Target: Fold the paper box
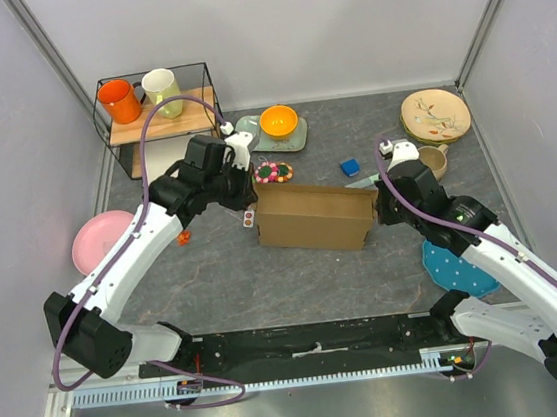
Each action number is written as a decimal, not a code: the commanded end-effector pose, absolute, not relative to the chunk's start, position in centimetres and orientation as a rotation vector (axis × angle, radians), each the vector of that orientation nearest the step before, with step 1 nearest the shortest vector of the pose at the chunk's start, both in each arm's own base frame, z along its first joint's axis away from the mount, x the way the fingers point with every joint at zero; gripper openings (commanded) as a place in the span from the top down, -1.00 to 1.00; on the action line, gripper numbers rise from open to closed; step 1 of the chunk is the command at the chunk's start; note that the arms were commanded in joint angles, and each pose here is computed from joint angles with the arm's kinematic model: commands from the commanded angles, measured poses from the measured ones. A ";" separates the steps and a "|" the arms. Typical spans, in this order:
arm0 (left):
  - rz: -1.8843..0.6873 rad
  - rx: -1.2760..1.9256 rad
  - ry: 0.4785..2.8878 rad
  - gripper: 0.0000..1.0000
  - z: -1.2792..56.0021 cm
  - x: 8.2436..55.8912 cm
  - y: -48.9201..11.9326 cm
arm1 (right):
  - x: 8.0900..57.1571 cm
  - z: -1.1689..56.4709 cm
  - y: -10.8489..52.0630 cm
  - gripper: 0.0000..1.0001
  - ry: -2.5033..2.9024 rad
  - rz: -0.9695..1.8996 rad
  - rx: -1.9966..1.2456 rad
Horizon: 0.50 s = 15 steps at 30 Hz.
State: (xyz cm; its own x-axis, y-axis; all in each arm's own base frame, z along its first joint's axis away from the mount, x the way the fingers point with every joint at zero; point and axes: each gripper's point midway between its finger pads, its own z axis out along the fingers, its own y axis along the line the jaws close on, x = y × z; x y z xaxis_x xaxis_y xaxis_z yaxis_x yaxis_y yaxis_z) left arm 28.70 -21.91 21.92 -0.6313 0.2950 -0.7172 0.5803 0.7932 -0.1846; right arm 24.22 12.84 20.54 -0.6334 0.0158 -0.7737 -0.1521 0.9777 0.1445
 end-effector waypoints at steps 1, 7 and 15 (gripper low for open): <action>-0.662 0.591 2.181 0.97 24.7 28.6 -24.0 | 23.1 18.3 11.9 1.00 2.331 0.167 -0.094; -0.716 0.553 2.192 0.97 23.4 27.8 -24.6 | 23.0 17.2 12.1 1.00 2.338 0.179 -0.071; -0.668 0.554 2.234 0.96 20.2 26.9 -24.2 | 22.4 16.5 11.9 1.00 2.347 0.180 -0.063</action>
